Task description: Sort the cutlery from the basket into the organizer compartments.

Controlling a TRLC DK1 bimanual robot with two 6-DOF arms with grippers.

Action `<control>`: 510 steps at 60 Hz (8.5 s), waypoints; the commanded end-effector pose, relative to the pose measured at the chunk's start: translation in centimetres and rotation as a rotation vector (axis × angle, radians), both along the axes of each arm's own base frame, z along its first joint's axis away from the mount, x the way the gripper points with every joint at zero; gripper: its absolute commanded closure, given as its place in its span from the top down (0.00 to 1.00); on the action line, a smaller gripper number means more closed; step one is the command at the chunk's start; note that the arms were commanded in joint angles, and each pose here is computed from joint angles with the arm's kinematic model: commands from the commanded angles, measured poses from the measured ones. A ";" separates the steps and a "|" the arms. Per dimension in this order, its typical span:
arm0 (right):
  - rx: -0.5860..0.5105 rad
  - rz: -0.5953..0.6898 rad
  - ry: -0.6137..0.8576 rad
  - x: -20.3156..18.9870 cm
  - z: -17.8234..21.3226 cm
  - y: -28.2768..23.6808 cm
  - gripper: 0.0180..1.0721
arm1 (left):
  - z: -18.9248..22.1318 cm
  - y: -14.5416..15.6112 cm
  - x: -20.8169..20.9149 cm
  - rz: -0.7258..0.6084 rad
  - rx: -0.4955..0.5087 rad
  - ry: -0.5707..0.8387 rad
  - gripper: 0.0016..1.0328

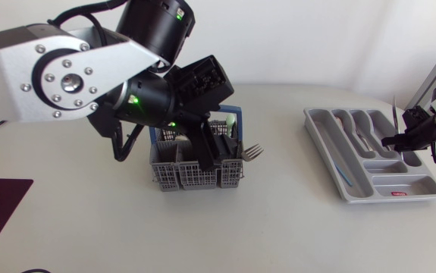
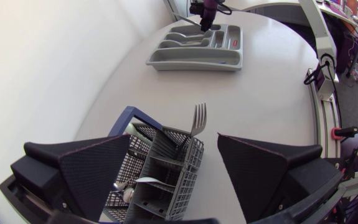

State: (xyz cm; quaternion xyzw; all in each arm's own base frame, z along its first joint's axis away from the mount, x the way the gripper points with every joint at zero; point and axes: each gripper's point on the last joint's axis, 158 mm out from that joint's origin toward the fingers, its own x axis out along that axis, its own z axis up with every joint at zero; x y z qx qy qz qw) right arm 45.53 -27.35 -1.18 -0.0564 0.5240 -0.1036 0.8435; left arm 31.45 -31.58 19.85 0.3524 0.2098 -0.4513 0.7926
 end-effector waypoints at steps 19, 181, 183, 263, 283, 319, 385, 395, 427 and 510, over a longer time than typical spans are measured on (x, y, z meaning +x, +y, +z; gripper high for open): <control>-0.013 -0.019 -0.063 0.2 2.7 1.0 0.60 | -0.8 1.0 -0.8 -0.011 0.024 -0.017 0.95; 0.573 0.982 -0.183 -12.7 13.6 50.5 0.10 | -7.3 1.6 -2.0 -0.041 0.026 -0.039 0.95; 0.574 0.981 -0.184 -12.6 13.7 50.5 0.09 | -7.3 1.6 -2.0 -0.041 0.025 -0.040 0.95; 0.665 0.972 -0.218 -18.8 27.1 48.1 0.06 | -1.1 -0.3 -2.5 -0.074 -0.093 -0.075 0.95; 0.650 1.088 -0.158 -23.9 25.9 49.4 0.06 | 1.1 -1.6 -5.4 -0.188 -0.174 0.044 0.92; 0.701 1.237 -0.076 -29.3 25.4 51.4 0.06 | 0.7 -1.9 -11.3 -0.416 -0.226 0.280 0.49; 0.797 1.304 -0.103 -31.7 28.1 52.7 0.11 | 2.2 -1.5 -14.2 -0.520 -0.273 0.391 0.03; 0.780 1.276 -0.175 -30.7 29.0 52.0 0.48 | 3.7 -1.4 -13.1 -0.481 -0.319 0.411 0.03; 0.705 1.212 -0.324 -28.8 29.4 50.4 0.69 | 4.8 -1.8 -11.3 -0.434 -0.402 0.441 0.03; 0.689 1.153 -0.364 -26.9 30.3 48.9 0.80 | 4.0 -1.0 -12.5 -0.451 -0.369 0.457 0.03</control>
